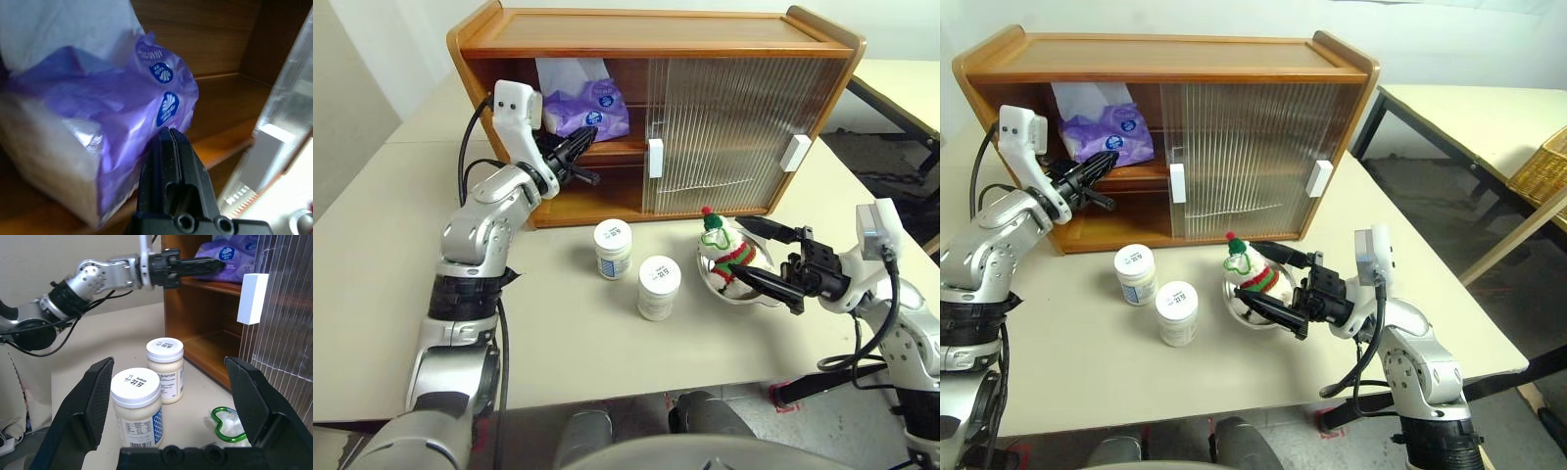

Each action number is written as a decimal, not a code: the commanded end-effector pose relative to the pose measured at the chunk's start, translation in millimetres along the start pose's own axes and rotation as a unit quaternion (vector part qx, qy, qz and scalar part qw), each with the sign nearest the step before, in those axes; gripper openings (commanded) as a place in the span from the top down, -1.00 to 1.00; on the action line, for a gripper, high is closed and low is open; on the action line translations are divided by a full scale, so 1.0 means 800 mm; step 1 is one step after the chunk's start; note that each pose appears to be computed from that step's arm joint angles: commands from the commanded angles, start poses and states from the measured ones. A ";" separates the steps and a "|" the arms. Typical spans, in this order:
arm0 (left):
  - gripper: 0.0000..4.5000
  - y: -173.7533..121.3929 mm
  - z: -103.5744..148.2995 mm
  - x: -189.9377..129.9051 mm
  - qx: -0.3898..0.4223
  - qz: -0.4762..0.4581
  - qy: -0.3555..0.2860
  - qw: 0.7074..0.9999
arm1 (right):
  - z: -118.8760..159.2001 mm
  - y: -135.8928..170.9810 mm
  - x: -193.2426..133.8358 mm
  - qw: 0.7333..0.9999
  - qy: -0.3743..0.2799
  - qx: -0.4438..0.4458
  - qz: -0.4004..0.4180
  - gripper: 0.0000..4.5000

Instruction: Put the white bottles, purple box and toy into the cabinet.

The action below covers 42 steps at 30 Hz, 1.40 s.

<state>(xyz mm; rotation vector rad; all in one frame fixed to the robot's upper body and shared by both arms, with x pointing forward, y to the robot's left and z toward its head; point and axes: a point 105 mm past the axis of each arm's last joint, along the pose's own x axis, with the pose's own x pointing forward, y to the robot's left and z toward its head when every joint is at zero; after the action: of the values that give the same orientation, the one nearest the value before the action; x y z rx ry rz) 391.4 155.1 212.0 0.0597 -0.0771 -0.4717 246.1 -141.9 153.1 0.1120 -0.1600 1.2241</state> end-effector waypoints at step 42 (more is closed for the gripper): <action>0.12 -0.016 0.026 -0.074 0.064 -0.134 -0.061 0.987 | 0.001 0.000 0.003 1.000 -0.017 0.001 0.004 -1.00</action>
<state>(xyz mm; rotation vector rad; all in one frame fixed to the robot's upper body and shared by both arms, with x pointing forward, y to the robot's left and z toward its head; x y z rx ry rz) 339.5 166.2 228.8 0.1706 -0.2264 -0.6897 245.9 -138.8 154.5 0.1405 -0.1900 1.2269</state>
